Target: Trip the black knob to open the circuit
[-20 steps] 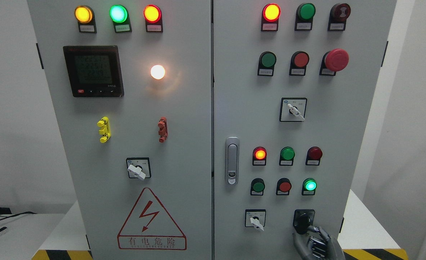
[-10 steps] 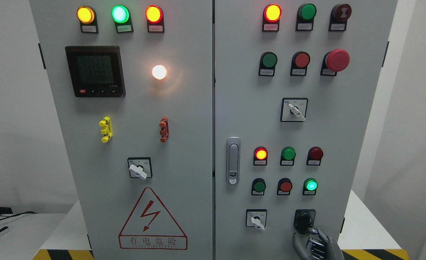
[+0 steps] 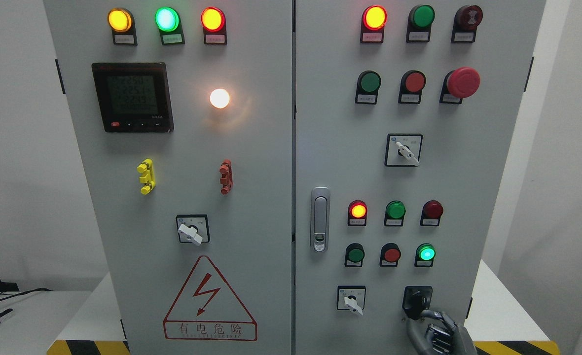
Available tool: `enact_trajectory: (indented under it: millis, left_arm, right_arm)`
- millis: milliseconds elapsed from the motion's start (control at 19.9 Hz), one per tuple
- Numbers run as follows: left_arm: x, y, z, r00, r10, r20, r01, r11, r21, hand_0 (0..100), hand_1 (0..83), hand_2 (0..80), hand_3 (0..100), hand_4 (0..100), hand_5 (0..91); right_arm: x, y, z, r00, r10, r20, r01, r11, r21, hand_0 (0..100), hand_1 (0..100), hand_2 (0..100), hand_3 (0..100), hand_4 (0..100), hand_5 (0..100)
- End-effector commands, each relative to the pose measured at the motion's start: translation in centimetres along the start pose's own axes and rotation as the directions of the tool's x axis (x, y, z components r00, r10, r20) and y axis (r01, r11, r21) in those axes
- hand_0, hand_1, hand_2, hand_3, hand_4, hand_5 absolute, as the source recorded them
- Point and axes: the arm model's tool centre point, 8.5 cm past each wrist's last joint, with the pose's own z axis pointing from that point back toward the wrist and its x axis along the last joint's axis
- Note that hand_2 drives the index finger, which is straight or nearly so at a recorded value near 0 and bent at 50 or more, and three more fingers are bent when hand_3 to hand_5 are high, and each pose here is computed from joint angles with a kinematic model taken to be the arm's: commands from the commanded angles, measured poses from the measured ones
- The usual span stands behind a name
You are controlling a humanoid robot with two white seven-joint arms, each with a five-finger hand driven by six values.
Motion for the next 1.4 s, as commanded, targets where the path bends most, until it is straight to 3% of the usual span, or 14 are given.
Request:
enact_trajectory:
  millis: [0,451,1354]
  left_arm:
    - [0.0,-0.1,0.0,1.0,-0.03,0.001,0.03,1.0,-0.005,12,38.9,0.0,0,0,0.0]
    - [0.0,0.0,0.0,1.0,-0.03,0.001,0.03,1.0,-0.004,12,38.9,0.0,0,0,0.0]
    - [0.0,0.0,0.0,1.0,-0.03,0.001,0.03,1.0,-0.004,12,38.9,0.0,0,0,0.0]
  right_arm:
    - [-0.2,-1.0,-0.1,0.999,0.031,-0.01,-0.031,0.999,-0.023,42,79,46,100,99,93]
    - [-0.3,-1.7,0.1,0.999,0.032,-0.01,-0.032,0.999,-0.036,42,79,46,100,99,93]
    - [0.0,-5.6,1.7,0.999,0.039,0.001,-0.038,0.993,-0.114,43,79,49,100,98,93]
